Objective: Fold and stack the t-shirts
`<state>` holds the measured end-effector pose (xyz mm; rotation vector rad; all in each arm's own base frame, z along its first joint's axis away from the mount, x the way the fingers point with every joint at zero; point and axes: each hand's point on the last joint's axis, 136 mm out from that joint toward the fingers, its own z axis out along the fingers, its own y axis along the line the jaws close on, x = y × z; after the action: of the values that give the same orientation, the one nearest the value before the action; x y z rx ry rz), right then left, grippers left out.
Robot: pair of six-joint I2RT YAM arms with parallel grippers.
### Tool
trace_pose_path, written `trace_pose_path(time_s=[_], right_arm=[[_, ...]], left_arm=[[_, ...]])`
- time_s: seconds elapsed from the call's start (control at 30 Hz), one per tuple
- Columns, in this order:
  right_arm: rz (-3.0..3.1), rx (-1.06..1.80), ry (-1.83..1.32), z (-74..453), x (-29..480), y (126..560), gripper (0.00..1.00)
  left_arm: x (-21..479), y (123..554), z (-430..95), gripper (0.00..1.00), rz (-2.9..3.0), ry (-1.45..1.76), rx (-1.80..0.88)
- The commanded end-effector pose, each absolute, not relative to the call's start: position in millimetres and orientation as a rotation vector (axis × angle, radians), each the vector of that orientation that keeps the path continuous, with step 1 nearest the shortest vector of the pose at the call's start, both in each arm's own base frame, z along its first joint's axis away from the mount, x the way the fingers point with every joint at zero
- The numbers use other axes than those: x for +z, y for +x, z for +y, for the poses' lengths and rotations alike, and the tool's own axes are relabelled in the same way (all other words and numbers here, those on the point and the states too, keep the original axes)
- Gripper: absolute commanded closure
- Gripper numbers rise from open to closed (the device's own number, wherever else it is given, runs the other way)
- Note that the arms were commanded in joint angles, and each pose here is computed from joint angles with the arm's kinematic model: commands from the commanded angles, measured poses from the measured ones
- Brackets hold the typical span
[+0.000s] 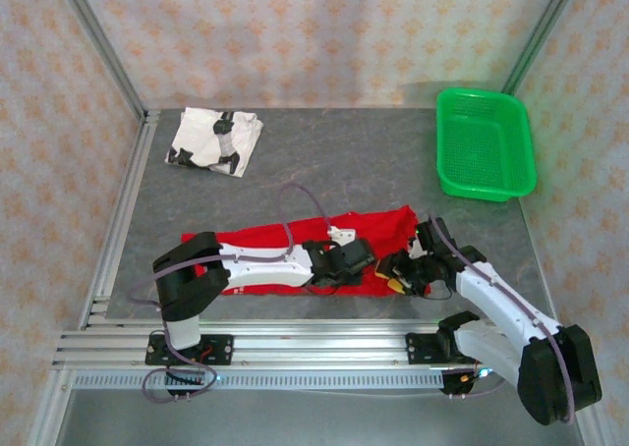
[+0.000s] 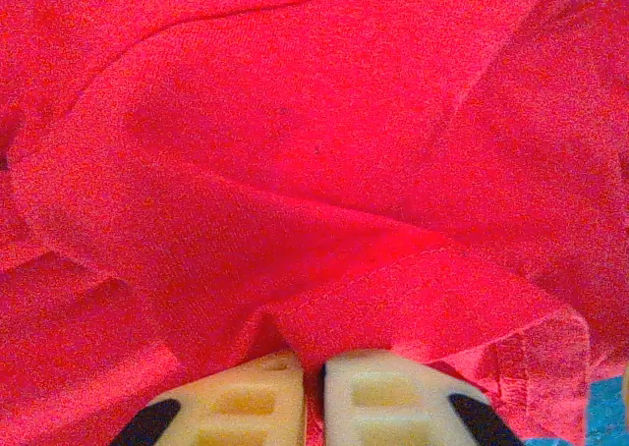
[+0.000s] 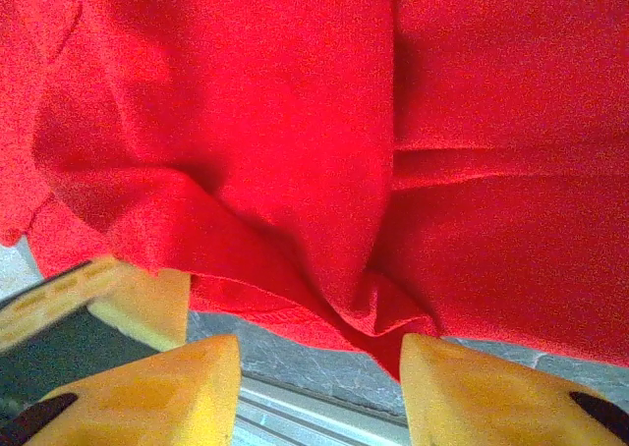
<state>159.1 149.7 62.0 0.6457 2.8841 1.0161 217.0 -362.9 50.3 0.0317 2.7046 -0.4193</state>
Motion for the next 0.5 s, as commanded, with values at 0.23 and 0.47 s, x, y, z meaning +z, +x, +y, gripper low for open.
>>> trace_pose_path(time_s=[0.23,0.47], right_arm=[[2.931,0.926,0.528,155,48,158,0.57],[2.965,0.818,0.487,152,40,170,0.99]], left_arm=[[72,226,-364,0.99,2.661,0.069,-0.417],[83,225,-365,1.00,2.662,0.109,-0.439]])
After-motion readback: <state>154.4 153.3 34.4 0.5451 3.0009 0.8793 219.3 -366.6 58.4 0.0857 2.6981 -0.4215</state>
